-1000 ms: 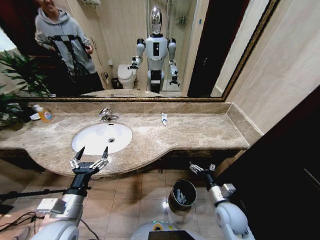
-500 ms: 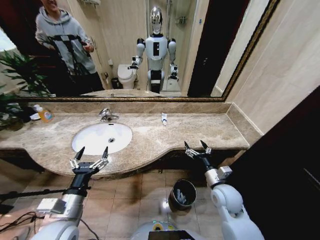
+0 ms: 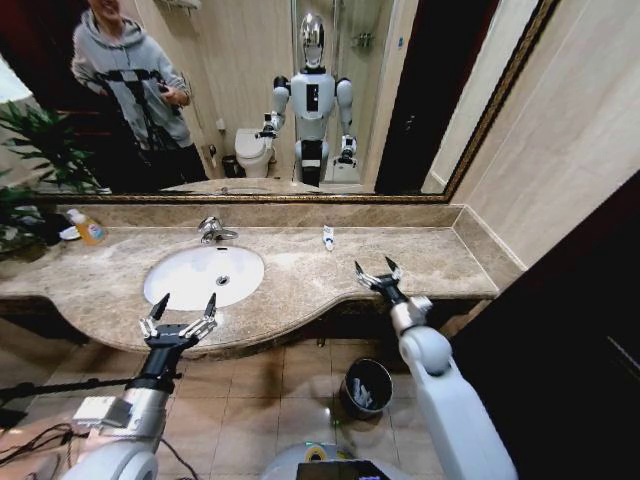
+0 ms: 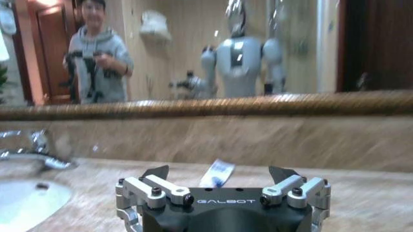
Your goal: Pick up the trash from the sink and place it in the trash bin.
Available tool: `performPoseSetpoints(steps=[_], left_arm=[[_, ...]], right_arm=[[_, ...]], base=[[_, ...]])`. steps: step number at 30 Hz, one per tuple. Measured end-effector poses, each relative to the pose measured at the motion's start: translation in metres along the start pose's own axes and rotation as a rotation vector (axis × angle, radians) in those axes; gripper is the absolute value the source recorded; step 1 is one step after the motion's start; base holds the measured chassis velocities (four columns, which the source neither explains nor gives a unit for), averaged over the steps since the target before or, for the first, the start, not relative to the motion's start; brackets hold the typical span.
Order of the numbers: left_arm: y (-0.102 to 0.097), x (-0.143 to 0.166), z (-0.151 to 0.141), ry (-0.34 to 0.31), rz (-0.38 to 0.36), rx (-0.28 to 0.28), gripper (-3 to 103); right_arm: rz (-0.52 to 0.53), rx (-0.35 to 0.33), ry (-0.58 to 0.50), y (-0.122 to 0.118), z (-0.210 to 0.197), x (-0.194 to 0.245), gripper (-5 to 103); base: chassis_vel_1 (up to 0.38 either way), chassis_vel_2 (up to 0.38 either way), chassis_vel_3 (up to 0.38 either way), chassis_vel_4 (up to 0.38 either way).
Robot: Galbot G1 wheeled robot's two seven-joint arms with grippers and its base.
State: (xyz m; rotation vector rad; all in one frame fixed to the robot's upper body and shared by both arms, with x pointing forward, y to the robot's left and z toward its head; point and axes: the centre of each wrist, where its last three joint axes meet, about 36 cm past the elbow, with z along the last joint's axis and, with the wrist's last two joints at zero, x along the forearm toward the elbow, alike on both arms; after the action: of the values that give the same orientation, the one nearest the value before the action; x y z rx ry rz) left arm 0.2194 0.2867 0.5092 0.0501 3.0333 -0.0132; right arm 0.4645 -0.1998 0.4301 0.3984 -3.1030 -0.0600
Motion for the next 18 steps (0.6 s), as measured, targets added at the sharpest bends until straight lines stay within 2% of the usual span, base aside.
performPoseSetpoints(steps=[3,5,7,8,13,15,18], left_arm=[[0.000,0.000,0.000,0.000,0.000,0.000,100],[0.000,0.000,0.000,0.000,0.000,0.000,100],[0.000,0.000,0.000,0.000,0.000,0.000,100],[0.000,0.000,0.000,0.000,0.000,0.000,100],[0.000,0.000,0.000,0.000,0.000,0.000,100],[0.000,0.000,0.000,0.000,0.000,0.000,100],[0.000,0.000,0.000,0.000,0.000,0.000,100]], right_arm=[[-0.021,-0.009,0.036,0.012,0.006,-0.022,100],[-0.032,-0.002,0.056,0.020,0.011,-0.053,100],[-0.033,0.000,0.057,0.021,0.011,-0.062,100],[-0.031,0.006,0.059,0.023,0.010,-0.084,100],[-0.023,0.022,0.060,0.026,0.009,-0.124,100],[-0.022,0.024,0.060,0.027,0.008,-0.130,100],[-0.015,0.054,0.066,0.032,0.016,-0.160,100]], base=[[0.000,0.000,0.000,0.000],[0.000,0.000,0.000,0.000],[0.000,0.000,0.000,0.000],[0.000,0.000,0.000,0.000],[0.000,0.000,0.000,0.000],[0.000,0.000,0.000,0.000],[0.000,0.000,0.000,0.000]])
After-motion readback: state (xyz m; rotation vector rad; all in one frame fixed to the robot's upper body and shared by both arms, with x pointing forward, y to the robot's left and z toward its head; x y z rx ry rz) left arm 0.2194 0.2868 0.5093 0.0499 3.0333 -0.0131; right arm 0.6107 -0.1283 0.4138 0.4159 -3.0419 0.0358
